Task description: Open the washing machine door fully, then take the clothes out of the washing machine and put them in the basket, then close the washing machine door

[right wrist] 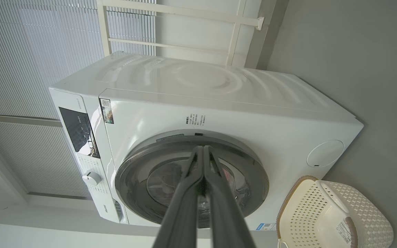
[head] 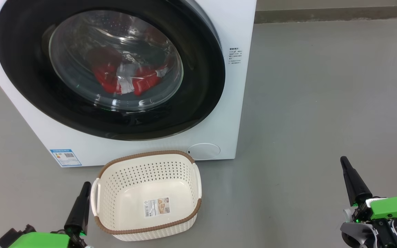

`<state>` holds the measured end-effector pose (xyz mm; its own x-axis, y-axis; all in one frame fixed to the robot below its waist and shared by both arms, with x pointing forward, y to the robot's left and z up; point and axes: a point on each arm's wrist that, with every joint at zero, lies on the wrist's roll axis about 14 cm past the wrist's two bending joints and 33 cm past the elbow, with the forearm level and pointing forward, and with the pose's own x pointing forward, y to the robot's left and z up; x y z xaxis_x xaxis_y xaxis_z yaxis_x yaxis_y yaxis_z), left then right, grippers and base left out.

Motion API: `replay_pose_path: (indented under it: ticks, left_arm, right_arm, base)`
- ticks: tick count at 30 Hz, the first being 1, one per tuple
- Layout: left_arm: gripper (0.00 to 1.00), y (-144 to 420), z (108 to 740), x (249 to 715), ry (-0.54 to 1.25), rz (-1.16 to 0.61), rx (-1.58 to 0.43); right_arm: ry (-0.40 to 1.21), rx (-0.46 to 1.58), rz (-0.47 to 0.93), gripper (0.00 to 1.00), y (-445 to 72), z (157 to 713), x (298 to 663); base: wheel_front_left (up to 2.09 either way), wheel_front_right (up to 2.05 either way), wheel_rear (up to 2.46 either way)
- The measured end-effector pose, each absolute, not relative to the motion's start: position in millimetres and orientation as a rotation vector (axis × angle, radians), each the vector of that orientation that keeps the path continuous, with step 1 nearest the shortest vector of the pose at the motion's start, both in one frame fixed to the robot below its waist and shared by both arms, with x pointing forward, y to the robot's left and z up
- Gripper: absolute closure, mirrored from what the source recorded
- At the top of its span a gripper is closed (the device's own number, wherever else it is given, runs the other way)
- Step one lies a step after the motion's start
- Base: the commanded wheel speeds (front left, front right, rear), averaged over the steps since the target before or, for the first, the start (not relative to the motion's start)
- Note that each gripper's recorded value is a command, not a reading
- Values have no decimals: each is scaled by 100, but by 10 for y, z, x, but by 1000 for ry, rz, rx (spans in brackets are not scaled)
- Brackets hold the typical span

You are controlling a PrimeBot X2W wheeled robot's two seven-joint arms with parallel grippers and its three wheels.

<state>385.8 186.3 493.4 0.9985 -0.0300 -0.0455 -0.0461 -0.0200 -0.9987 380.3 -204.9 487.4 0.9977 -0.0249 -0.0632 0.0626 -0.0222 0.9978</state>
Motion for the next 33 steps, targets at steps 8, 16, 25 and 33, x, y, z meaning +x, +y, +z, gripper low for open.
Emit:
replay_pose_path:
  ticks: [8,16,25,33]
  left_arm:
    - [100,1863,4934,3858,59,13,-1591]
    - [100,1864,4934,3858,59,13,-1591]
    - [100,1864,4934,3858,59,13,-1591]
    - [100,1864,4934,3858,59,13,-1591]
  right_arm:
    - [29,1592,-70,100,-2049,4874,3803]
    - [29,1592,-70,100,-2051,4874,3803]
    - [29,1592,-70,100,-2051,4874,3803]
    - [28,1592,-71,100,-2052,4874,3803]
  base:
    - [0,0,0]
    - [0,0,0]
    - [0,0,0]
    - [0,0,0]
